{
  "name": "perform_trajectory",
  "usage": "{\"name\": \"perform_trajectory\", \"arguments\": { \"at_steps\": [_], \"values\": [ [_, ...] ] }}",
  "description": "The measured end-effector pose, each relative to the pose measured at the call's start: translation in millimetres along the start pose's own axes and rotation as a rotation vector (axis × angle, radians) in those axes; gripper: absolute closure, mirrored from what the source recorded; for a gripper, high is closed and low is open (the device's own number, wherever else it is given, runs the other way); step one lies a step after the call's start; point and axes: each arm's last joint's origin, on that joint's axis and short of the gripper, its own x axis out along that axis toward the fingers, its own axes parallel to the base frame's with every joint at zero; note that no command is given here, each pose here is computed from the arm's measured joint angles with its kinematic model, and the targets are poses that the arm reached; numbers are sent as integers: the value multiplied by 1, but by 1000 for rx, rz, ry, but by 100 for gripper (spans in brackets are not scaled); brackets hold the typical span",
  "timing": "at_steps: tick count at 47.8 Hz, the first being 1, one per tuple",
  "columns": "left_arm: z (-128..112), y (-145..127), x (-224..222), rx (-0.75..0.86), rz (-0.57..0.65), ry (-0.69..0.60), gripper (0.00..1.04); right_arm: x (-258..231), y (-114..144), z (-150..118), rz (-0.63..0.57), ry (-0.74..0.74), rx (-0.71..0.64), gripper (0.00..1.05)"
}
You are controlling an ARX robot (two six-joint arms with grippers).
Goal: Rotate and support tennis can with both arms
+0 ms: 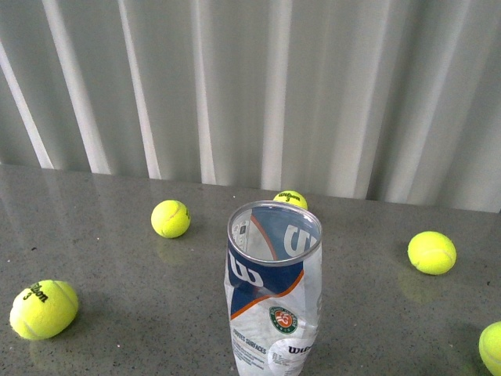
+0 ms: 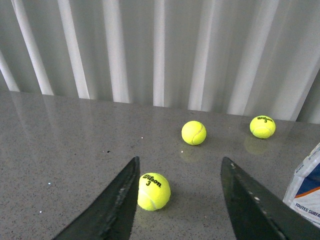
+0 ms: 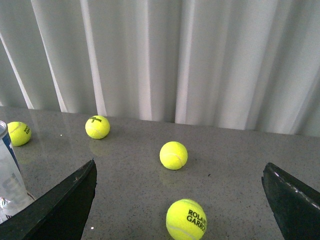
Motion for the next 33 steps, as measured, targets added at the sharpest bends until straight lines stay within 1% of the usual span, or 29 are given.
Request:
{"name": "perform_trajectory", "arguments": {
  "at_steps": [3, 6, 7, 11, 13, 14, 17, 33],
  "values": [
    [0, 0, 0, 0, 0, 0, 37, 0, 0, 0, 0, 0, 0, 7],
    [0, 0, 0, 0, 0, 0, 27, 0, 0, 0, 0, 0, 0, 7],
    [0, 0, 0, 0, 0, 0, 25, 0, 0, 0, 0, 0, 0, 7],
    [0, 0, 0, 0, 0, 0, 11, 0, 0, 0, 0, 0, 0, 7],
    [0, 0, 0, 0, 0, 0, 6, 0, 0, 0, 0, 0, 0, 7],
    [0, 0, 0, 1, 0, 0, 5, 0, 0, 0, 0, 0, 0, 7],
    [0, 0, 0, 0, 0, 0, 7, 0, 0, 0, 0, 0, 0, 7],
    [0, 0, 0, 0, 0, 0, 7, 0, 0, 0, 0, 0, 0, 7]
  ]
}}
